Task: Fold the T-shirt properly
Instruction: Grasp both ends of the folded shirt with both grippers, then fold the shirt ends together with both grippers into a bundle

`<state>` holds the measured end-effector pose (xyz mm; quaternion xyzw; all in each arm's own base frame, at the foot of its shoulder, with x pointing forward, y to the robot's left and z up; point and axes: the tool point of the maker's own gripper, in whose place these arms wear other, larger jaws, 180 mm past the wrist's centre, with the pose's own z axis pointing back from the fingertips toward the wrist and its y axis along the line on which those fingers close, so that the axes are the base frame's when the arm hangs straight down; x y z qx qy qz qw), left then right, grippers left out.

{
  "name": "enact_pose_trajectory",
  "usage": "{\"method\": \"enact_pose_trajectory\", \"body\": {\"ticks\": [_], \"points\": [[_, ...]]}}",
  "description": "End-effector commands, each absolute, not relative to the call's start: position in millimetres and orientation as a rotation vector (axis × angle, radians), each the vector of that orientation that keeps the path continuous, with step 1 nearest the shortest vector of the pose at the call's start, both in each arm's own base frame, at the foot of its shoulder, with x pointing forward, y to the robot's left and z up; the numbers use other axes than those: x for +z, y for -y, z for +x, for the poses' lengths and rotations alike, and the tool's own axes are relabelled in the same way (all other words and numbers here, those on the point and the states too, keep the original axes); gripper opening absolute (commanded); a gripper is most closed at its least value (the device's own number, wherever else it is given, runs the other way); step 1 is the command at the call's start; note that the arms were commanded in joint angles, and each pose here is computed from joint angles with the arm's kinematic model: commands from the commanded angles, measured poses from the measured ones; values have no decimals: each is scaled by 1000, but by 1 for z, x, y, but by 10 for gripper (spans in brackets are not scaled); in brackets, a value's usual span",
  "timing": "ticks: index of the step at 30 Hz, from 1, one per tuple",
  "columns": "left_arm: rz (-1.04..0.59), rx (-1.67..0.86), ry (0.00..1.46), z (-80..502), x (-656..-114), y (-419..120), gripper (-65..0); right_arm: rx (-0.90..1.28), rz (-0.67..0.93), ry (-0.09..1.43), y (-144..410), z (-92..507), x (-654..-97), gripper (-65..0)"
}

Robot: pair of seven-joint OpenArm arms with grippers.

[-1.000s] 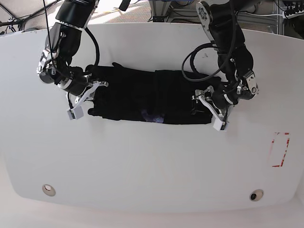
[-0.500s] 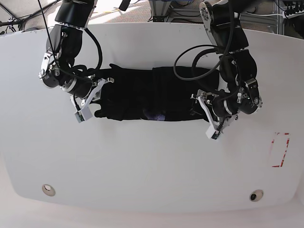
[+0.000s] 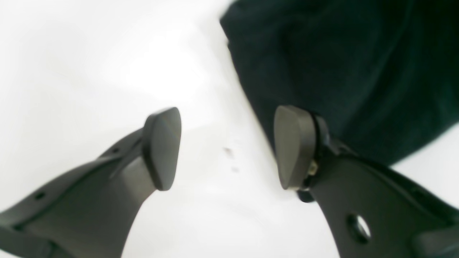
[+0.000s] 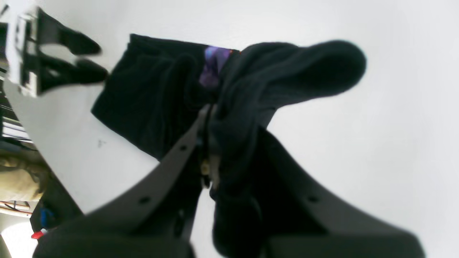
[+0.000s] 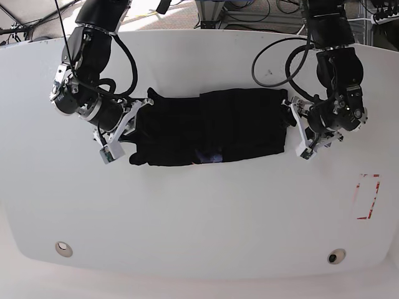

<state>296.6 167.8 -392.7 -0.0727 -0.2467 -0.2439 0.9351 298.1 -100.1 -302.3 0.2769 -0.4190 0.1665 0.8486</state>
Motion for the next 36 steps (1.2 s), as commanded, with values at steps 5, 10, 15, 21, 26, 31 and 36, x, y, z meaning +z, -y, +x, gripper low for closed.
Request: {"method": "enact_pose_trajectory", "body": {"ticks": [5, 10, 15, 21, 26, 31, 36], "points": [[-188, -498, 580, 299, -388, -158, -265, 420, 652, 949, 77, 301, -280, -650], [-268, -457, 544, 297, -410, -139, -265, 495, 677, 938, 54, 295, -276, -650], [-316, -428, 490, 293, -429, -133, -265, 537, 750, 929, 21, 289, -272, -650], [-324, -428, 498, 294, -427, -129, -265, 568, 820, 955, -9, 292, -258, -650], [-344, -425, 506, 295, -426, -119, -265, 634, 794, 982, -32, 304, -244, -650], [-347, -425, 507, 295, -426, -118, -265, 706, 712, 985, -56, 313, -247, -650], [-350, -422, 502, 294, -428, -117, -265, 748, 751, 937, -81, 314, -264, -650]]}}
